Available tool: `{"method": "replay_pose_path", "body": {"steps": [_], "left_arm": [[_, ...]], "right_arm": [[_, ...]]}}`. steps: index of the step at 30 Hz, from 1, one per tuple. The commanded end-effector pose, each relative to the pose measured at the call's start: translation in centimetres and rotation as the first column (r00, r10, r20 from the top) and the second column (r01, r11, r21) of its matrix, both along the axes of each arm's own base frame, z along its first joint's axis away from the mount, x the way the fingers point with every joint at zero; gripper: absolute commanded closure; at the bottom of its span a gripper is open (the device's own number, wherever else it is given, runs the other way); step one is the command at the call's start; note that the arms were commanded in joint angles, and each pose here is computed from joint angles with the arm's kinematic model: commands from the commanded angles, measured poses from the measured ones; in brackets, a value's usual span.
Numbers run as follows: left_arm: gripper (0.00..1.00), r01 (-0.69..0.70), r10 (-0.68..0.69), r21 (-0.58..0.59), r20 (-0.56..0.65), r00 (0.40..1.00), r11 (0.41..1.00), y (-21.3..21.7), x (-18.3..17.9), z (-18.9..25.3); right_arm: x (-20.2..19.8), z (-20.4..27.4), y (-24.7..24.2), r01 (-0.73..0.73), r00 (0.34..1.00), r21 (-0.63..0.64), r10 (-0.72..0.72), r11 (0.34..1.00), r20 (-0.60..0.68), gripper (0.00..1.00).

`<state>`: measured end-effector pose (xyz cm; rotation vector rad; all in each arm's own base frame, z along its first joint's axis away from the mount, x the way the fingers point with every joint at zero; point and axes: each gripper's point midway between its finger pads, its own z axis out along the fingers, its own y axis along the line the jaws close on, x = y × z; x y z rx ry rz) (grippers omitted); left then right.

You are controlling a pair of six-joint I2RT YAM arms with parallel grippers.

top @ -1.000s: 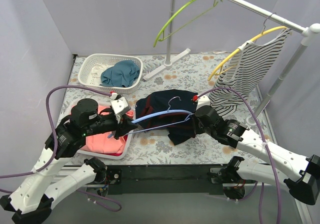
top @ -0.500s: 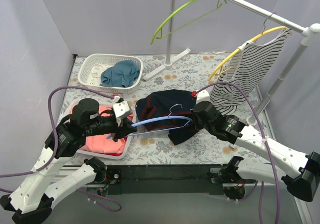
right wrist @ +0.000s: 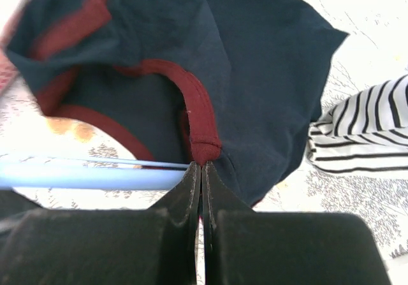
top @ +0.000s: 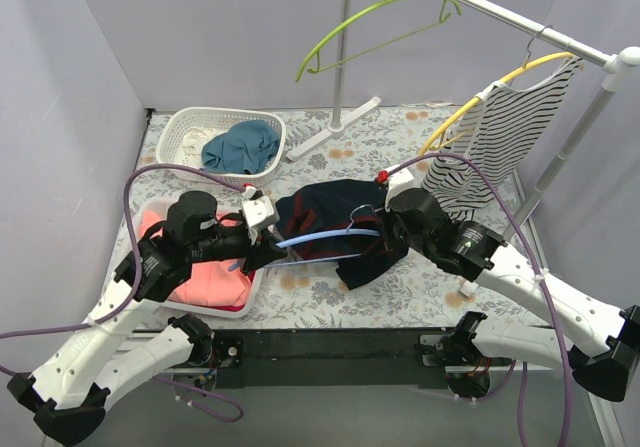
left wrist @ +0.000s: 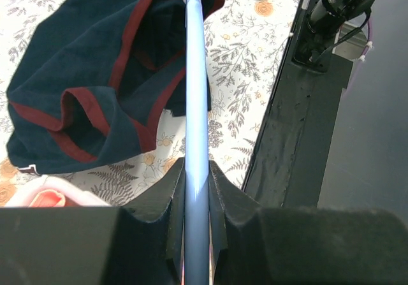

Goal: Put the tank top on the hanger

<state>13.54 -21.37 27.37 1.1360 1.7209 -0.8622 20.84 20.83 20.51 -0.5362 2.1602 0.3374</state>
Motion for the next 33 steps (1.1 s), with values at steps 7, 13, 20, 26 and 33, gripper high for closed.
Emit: {"method": "replay_pose_path", "body": {"steps": [7, 13, 20, 26, 33], "left_arm": [[1.0, 0.08, -0.064, -0.204, 0.084, 0.994, 0.976, -3.8, 1.7, 2.0], [1.0, 0.021, -0.009, -0.283, 0.045, 0.999, 0.959, -4.4, 2.5, 0.8], [1.0, 0.003, -0.007, -0.336, -0.008, 1.0, 0.942, -4.7, 2.4, -0.3], [1.0, -0.034, 0.001, -0.359, -0.093, 0.996, 0.933, -5.5, 2.9, -1.8], [1.0, -0.036, -0.003, -0.364, -0.108, 0.994, 0.931, -5.6, 2.8, -2.5]], "right_arm": [[-1.7, 3.8, 2.5, -0.16, 0.984, 0.244, 0.133, 0.956, 0.122, 0.99], [-2.0, 3.8, 2.4, -0.154, 0.984, 0.277, 0.123, 0.949, 0.126, 0.99], [-1.8, 4.6, 0.7, -0.118, 0.981, 0.306, 0.062, 0.945, 0.186, 0.6], [-2.5, 6.9, 0.7, -0.187, 0.952, 0.421, 0.058, 0.888, 0.302, 0.44], [-0.9, 7.4, 1.5, -0.141, 0.951, 0.456, -0.008, 0.879, 0.309, 0.42]]}}
